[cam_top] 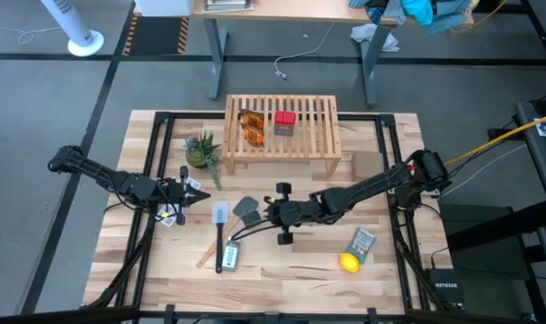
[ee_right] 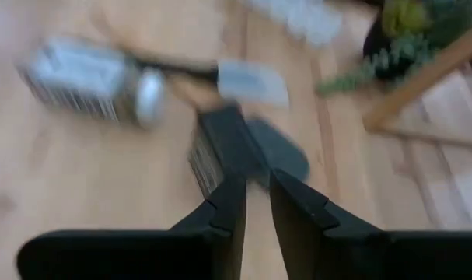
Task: Shelf spices
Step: Put the black seasoning can on the shelf
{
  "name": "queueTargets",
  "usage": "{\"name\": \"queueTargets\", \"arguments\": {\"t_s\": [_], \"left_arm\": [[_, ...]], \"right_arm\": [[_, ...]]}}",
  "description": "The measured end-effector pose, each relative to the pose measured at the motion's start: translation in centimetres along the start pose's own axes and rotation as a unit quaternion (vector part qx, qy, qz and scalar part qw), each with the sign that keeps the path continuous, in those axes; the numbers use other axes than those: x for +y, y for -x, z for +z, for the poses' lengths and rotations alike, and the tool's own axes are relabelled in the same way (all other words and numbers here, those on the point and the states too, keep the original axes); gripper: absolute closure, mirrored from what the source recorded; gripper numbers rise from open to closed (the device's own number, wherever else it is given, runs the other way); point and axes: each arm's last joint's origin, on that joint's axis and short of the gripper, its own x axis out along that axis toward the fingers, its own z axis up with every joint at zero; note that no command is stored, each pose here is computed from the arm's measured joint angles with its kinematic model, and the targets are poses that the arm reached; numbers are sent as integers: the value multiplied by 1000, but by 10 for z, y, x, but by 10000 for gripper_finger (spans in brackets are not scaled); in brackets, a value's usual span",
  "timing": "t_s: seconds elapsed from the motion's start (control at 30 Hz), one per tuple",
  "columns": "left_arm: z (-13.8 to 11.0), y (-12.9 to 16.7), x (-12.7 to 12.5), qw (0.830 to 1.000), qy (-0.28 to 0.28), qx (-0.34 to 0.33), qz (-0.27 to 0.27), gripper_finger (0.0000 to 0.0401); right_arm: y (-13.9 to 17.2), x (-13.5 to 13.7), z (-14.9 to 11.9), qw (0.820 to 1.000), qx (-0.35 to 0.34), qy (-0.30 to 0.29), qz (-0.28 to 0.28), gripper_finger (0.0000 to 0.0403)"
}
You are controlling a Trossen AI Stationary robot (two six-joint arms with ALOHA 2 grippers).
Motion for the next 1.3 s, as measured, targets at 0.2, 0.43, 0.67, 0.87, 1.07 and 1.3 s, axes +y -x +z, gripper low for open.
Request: {"name": "queueTargets", "arguments": {"t_s": [0.2,0.43,0.67,0.87,1.07,1.3], "left_arm": [[0,0,0,1000,0,0,0,401],[0,0,0,1000,0,0,0,401],[0,0,0,1000,0,0,0,401],[0,0,0,1000,0,1,0,401],[0,0,0,1000,0,0,0,401],[0,0,0,1000,0,0,0,401]], "right_arm": [[-4,-16,-13,997,65,28,-3,338],[-6,-26,-23,989,110,10,96,338],[-13,-32,-23,991,108,-58,48,321],[-22,-28,-32,994,83,-48,59,223],[-27,-26,-44,996,41,-55,58,124],[-30,-24,-52,991,-48,-59,114,55]]}}
